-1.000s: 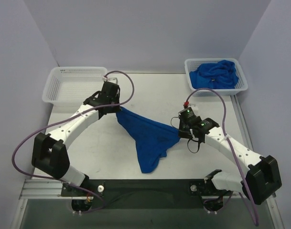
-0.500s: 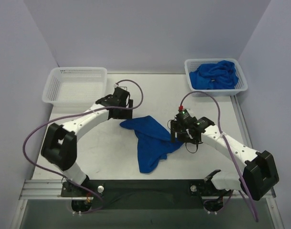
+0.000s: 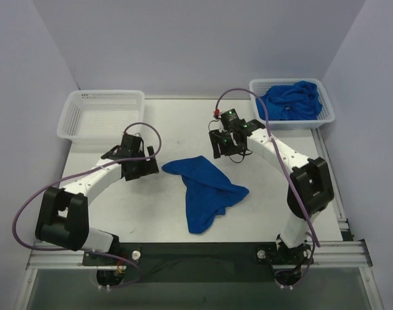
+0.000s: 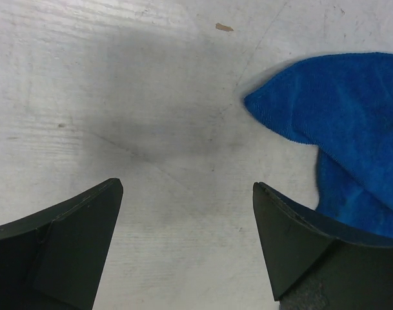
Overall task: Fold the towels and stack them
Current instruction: Flatten out the crumpled towel
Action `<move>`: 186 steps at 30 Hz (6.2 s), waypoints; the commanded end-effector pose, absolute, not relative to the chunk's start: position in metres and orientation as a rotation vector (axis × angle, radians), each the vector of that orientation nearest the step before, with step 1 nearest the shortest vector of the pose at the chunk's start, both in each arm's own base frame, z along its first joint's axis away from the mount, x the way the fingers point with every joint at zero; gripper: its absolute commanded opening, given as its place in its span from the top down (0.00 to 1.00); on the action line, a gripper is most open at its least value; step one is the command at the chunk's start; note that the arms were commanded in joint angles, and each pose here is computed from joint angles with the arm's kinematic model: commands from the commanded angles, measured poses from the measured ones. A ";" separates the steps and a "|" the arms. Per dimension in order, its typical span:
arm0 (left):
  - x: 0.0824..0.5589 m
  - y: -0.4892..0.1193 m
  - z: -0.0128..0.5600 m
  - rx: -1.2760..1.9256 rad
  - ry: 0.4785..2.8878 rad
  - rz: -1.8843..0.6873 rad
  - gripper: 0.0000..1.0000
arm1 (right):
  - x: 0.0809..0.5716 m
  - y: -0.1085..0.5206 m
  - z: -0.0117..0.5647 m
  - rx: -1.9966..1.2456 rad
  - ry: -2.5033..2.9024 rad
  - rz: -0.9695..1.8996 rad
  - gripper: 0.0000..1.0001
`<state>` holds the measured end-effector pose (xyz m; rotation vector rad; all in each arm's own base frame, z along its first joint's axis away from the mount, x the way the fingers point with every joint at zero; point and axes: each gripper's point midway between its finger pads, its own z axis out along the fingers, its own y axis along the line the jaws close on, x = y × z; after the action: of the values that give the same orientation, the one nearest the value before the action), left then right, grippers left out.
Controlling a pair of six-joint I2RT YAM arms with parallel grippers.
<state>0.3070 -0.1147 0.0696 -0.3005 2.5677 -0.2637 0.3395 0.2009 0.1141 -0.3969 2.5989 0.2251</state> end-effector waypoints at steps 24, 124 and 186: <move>0.361 -0.173 0.016 -0.284 2.635 -0.444 0.38 | 0.368 0.254 0.018 -0.571 2.726 0.496 0.52; 0.282 -0.144 0.046 -0.190 2.697 -0.248 1.00 | 0.446 0.326 0.007 -1.073 2.440 0.212 0.67; 0.250 -0.106 0.668 0.251 1.078 -0.280 1.00 | 0.284 0.121 0.638 -0.282 1.219 0.019 1.00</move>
<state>0.2766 -0.1516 0.6205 0.3832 1.2059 -0.3895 0.2939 0.1761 0.6026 -0.4581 1.2959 0.1591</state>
